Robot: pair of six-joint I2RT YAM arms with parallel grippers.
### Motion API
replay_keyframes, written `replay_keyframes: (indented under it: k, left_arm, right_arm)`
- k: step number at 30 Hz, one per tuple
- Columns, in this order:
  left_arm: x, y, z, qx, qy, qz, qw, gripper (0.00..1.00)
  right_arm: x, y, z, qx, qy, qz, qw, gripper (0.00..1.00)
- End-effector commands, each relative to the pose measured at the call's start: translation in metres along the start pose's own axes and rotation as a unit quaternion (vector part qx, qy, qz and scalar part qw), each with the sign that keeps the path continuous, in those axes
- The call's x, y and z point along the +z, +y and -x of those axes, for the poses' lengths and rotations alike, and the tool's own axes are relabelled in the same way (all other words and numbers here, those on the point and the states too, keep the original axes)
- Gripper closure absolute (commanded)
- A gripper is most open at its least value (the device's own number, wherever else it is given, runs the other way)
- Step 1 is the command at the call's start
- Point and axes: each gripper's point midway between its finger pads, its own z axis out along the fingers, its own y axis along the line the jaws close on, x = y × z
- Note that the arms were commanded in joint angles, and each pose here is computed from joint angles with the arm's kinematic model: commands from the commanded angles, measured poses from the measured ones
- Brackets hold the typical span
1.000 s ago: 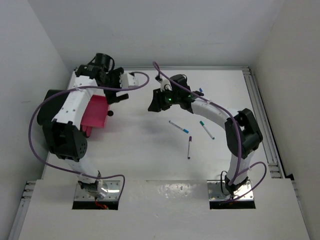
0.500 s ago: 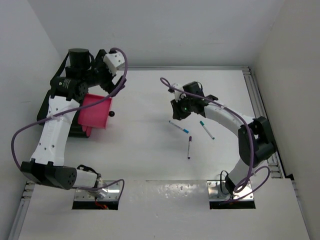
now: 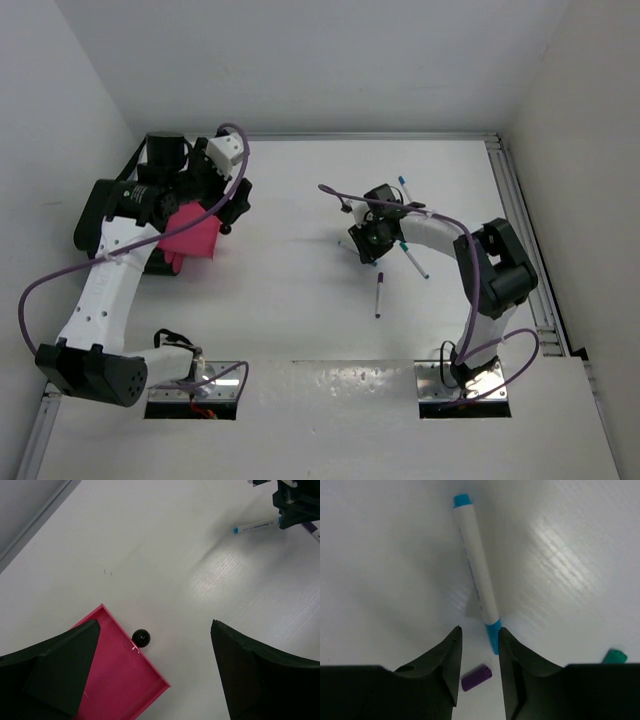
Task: Sort the stationery into containers
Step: Pick up the pen from the center of the board.
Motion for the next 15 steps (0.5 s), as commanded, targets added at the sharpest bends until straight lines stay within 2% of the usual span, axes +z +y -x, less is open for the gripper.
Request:
replay_keyframes:
  k: [1, 7, 13, 15]
  left_arm:
    - [-0.01, 0.002, 0.006, 0.003, -0.018, 0.02, 1.0, 0.0]
    - [-0.003, 0.004, 0.003, -0.001, -0.014, 0.015, 1.0, 0.0]
    - [0.001, 0.006, 0.004, -0.001, -0.015, 0.015, 1.0, 0.0]
    - [0.003, 0.003, 0.002, 0.001, -0.015, 0.005, 1.0, 0.0]
  right_arm:
    - [0.001, -0.013, 0.026, -0.018, -0.029, -0.021, 0.999, 0.65]
    - [0.009, -0.014, 0.019, -0.028, -0.014, -0.015, 0.999, 0.66]
    - [0.018, -0.015, 0.011, -0.057, 0.006, -0.023, 0.998, 0.73]
    - [0.02, -0.019, 0.01, -0.067, 0.014, -0.036, 0.997, 0.78]
